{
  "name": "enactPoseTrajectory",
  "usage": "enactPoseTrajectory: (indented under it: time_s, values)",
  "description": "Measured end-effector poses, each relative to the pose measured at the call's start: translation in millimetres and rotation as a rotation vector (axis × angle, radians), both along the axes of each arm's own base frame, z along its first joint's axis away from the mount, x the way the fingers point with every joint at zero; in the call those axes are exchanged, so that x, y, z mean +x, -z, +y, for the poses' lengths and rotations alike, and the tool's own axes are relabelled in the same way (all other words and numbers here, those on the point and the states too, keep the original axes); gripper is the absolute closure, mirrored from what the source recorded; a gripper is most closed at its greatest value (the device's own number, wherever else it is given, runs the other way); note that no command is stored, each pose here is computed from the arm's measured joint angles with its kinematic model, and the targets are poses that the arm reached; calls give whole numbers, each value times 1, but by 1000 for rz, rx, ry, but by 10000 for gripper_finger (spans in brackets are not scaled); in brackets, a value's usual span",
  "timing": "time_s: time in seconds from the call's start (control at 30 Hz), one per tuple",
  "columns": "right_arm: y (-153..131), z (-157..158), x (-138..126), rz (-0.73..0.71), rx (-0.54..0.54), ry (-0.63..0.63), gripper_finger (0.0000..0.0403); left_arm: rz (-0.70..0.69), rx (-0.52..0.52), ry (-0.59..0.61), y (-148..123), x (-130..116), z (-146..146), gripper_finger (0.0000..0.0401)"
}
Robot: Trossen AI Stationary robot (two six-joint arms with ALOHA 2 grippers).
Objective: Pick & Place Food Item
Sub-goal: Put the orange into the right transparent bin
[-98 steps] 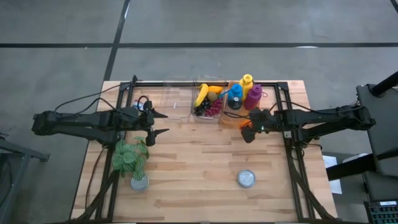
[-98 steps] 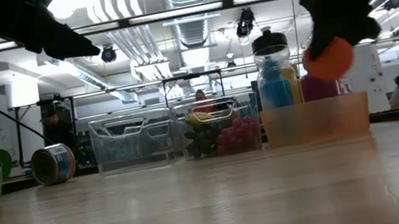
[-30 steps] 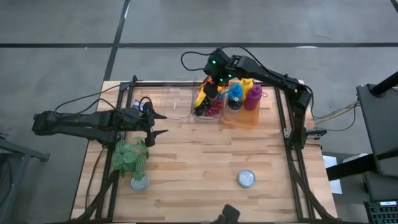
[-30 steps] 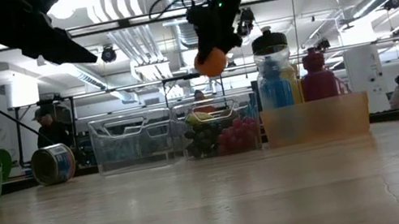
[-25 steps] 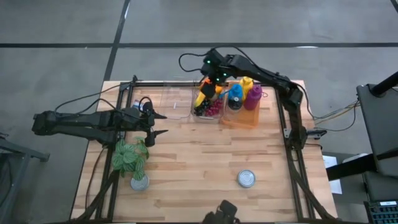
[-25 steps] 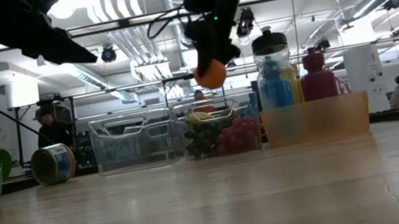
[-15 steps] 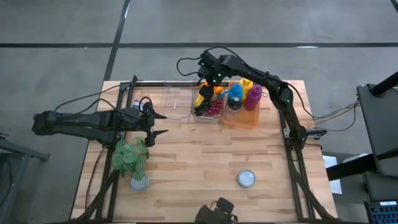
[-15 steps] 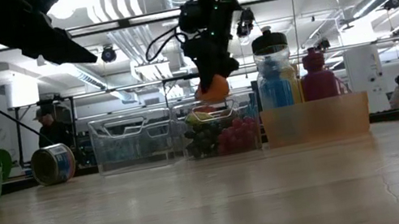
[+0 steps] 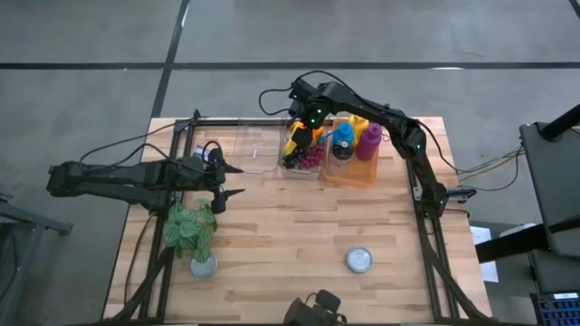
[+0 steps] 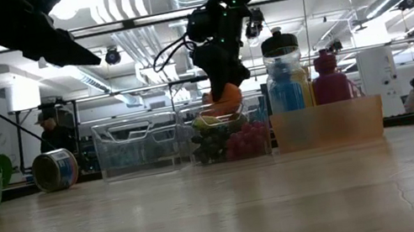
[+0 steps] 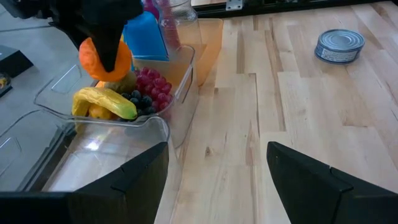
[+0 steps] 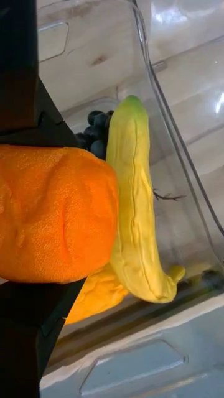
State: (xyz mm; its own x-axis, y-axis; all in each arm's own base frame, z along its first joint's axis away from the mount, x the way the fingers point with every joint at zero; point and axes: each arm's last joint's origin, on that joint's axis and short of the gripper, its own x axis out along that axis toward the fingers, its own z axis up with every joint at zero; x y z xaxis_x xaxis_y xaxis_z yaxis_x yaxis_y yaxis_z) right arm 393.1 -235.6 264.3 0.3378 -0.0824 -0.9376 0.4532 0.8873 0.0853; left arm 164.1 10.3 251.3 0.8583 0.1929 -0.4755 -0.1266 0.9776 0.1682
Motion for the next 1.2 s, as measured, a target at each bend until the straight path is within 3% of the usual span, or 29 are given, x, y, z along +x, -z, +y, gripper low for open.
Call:
enactPoseTrajectory:
  time_s: [1.2]
  values:
    - [17,2,-2,32,46,-15,165,0,0,0,0,0,0,124]
